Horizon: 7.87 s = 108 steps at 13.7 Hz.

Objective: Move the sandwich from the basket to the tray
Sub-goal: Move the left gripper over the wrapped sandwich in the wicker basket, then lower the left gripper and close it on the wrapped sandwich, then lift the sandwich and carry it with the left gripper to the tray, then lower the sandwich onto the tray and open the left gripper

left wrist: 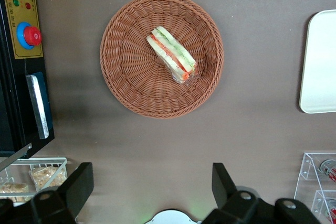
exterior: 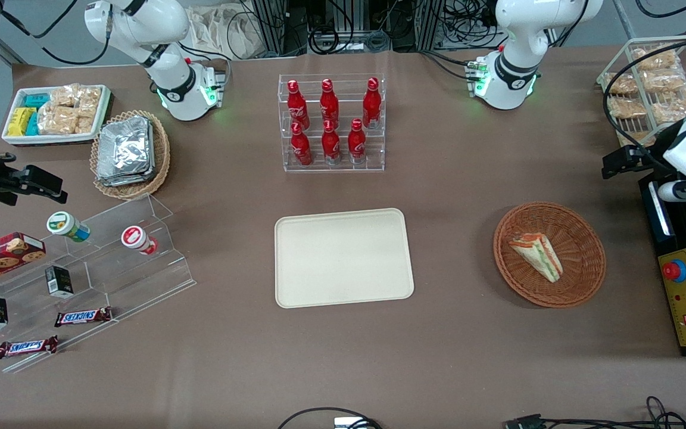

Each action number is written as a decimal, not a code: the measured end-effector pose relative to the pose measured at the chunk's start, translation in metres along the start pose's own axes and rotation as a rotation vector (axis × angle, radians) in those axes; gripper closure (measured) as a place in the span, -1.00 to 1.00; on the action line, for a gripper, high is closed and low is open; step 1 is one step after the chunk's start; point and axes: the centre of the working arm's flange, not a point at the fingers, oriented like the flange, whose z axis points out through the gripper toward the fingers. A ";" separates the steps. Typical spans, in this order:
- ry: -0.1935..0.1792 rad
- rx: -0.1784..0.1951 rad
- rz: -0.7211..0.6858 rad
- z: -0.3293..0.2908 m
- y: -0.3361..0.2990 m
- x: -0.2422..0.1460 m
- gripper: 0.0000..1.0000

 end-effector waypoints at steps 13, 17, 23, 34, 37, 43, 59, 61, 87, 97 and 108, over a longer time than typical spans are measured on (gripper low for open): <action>-0.016 -0.005 -0.088 0.011 -0.002 0.008 -1.00; -0.056 -0.051 -0.308 0.043 0.004 0.031 -0.95; -0.154 -0.102 -0.588 0.126 0.008 0.080 -0.90; -0.257 -0.153 -0.753 0.286 -0.022 0.137 -0.93; -0.270 -0.152 -0.759 0.308 -0.022 0.141 -0.93; -0.299 -0.163 -0.766 0.339 -0.016 0.144 -0.98; -0.304 -0.163 -0.745 0.340 -0.002 0.141 0.36; -0.307 -0.162 -0.718 0.314 0.002 0.136 0.43; -0.249 -0.157 -0.085 0.337 0.384 0.095 0.38; -0.241 -0.158 -0.075 0.372 0.401 0.094 -0.44; -0.129 -0.211 -0.150 0.147 0.292 0.111 -1.00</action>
